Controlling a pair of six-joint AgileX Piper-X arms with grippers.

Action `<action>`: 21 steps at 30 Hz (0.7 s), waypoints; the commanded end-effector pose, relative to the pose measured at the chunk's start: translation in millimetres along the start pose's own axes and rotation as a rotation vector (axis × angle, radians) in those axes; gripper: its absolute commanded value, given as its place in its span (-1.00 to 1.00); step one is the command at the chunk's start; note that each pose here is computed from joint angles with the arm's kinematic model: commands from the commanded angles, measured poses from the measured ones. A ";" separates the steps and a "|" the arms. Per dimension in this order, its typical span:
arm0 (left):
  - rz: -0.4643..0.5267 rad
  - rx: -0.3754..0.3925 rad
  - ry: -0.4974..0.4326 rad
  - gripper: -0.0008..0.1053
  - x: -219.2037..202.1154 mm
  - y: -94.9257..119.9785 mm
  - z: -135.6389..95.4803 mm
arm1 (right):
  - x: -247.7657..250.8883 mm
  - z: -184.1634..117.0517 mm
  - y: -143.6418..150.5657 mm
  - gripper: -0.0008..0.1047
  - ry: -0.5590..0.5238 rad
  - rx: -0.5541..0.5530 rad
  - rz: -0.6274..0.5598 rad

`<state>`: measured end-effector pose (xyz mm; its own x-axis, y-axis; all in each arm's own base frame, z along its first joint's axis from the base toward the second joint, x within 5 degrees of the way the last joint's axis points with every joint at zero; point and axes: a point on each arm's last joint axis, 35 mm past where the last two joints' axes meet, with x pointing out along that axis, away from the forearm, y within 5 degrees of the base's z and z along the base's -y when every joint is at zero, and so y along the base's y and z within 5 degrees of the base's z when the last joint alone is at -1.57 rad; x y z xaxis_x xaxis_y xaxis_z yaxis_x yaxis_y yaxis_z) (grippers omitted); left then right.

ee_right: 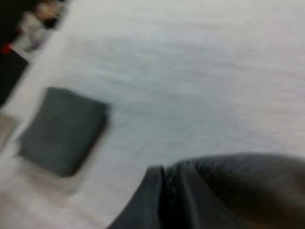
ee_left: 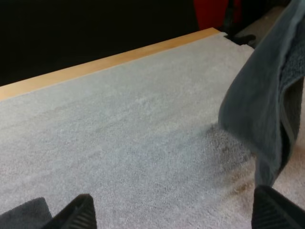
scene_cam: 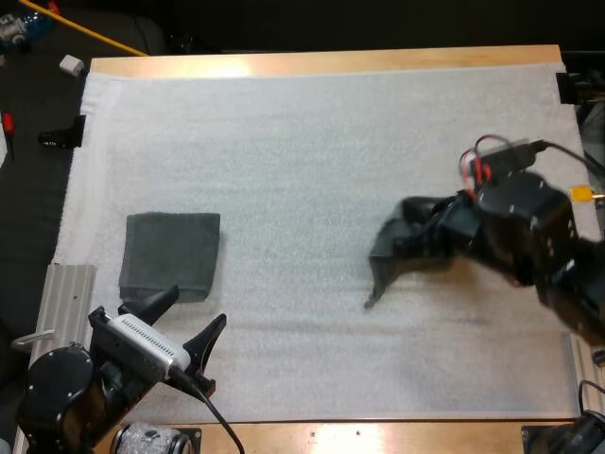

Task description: Pick towel from pile, fold and stack

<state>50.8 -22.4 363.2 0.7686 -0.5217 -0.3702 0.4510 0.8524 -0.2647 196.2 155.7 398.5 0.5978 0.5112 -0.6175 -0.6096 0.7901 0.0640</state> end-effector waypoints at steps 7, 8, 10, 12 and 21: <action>-0.011 -0.011 0.013 0.24 1.2 -0.1 -0.4 | -1.8 3.9 36.3 -0.98 -0.036 0.020 0.121; -0.013 -0.010 0.013 0.24 1.0 -0.2 -0.4 | 7.8 -2.3 35.5 -0.97 0.011 0.015 0.103; -0.012 -0.010 0.011 0.24 0.7 -0.3 -0.5 | 34.2 -21.6 32.2 -0.98 0.123 -0.002 0.057; -0.011 -0.010 0.010 0.24 0.2 -0.3 -1.0 | 61.1 -46.0 28.2 -0.97 0.243 -0.020 0.003; -0.006 -0.012 0.019 0.24 -0.1 -0.4 -1.3 | 117.7 -73.7 1.5 -0.98 0.347 0.009 -0.184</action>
<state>50.3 -22.4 362.2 0.7635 -0.5231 -0.3788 0.4507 0.8516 -0.2678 208.2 194.9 266.1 0.4320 0.2093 -0.8772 -0.5583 0.8260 -0.0778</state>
